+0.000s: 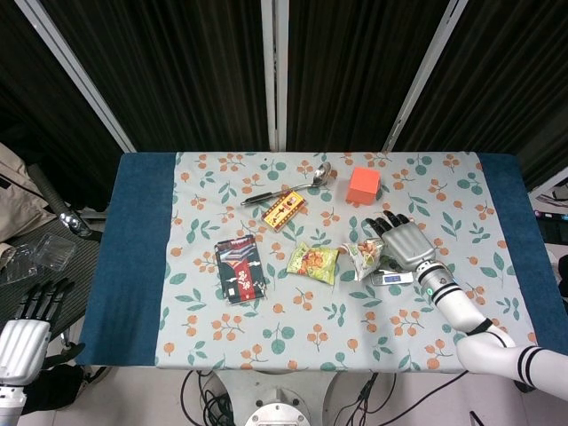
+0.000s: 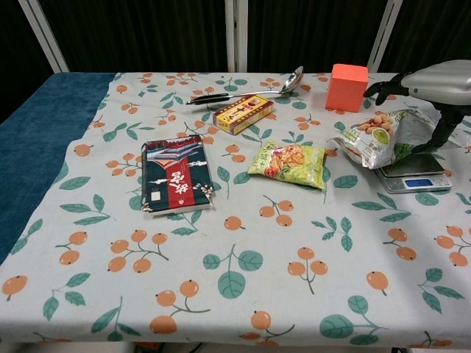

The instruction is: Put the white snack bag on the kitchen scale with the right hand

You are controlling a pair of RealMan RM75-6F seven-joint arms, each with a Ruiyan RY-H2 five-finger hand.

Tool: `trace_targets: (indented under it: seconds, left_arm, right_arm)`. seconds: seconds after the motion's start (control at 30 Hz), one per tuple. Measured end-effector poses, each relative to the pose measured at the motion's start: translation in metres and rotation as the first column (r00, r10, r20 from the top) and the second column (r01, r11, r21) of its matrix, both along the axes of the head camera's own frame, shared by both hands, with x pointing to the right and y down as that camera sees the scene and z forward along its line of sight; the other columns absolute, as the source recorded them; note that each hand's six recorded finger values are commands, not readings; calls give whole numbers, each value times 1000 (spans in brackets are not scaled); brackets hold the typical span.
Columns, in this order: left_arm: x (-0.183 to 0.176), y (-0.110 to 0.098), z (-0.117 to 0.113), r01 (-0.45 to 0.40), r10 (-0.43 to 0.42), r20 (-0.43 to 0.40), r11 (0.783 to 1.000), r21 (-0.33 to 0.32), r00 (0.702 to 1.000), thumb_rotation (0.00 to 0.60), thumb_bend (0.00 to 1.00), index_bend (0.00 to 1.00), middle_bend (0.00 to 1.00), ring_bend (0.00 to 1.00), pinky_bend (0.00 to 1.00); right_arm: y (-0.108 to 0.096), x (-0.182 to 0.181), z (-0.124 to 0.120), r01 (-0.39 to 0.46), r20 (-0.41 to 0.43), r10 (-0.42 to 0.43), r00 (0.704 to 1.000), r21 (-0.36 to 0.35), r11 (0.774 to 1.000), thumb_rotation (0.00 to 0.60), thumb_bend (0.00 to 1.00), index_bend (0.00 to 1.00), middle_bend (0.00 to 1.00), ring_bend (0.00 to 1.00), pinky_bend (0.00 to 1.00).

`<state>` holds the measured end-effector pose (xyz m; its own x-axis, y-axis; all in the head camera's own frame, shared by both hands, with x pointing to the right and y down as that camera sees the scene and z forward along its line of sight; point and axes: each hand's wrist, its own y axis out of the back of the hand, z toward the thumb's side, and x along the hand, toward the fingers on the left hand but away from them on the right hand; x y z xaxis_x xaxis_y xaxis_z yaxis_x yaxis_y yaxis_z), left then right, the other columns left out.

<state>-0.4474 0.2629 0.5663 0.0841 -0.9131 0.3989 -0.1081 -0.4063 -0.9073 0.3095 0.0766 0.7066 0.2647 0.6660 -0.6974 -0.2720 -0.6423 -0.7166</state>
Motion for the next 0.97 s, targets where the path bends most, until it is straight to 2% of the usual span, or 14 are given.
trace_targets:
  seconds: [0.17, 0.27, 0.4, 0.5, 0.6, 0.7, 0.77, 0.83, 0.97]
  left_arm:
    - [0, 0, -2, 0, 0, 0, 1000, 5, 1000, 600, 23, 54, 45, 0, 5]
    - [-1, 0, -4, 3, -3, 0, 1000, 10, 1000, 600, 23, 54, 45, 0, 5]
    - [0, -1, -4, 3, -3, -1, 1000, 13, 1000, 600, 23, 57, 45, 0, 5]
    - [1, -2, -4, -3, 3, -1, 1000, 13, 1000, 600, 23, 61, 45, 0, 5]
    - [3, -3, -5, -10, 10, 0, 1000, 18, 1000, 600, 23, 61, 45, 0, 5]
    - [5, -5, -6, -15, 15, 4, 1000, 28, 1000, 600, 23, 64, 45, 0, 5]
    - [7, -8, -8, -22, 22, 9, 999, 36, 1000, 600, 23, 65, 45, 0, 5]
    - [9, -11, -10, -28, 27, 14, 998, 53, 1000, 600, 23, 65, 44, 0, 5]
    - [10, -18, -12, -23, 20, 31, 996, 84, 999, 600, 22, 65, 45, 0, 5]
  right_arm:
    - [1, 6, -8, -17, 4, 17, 1000, -8, 1000, 600, 32, 0, 8, 0, 35]
    - [5, 12, -21, -28, 19, 28, 999, 8, 1000, 600, 26, 0, 0, 0, 4]
    - [13, 24, -48, -38, 49, 35, 998, 76, 996, 600, 26, 0, 0, 0, 0]
    - [23, 40, -73, -57, 81, 45, 996, 157, 986, 600, 25, 0, 0, 0, 0]
    - [40, 65, -97, -105, 116, 78, 990, 249, 963, 600, 21, 0, 0, 0, 0]
    - [65, 102, -117, -178, 133, 140, 981, 343, 922, 600, 20, 0, 0, 0, 0]
    - [92, 135, -129, -239, 130, 203, 971, 399, 885, 600, 20, 0, 0, 0, 0]
    - [123, 165, -137, -293, 123, 266, 956, 432, 853, 600, 21, 0, 0, 0, 0]
    - [166, 195, -143, -356, 145, 326, 934, 446, 821, 600, 20, 0, 0, 0, 0]
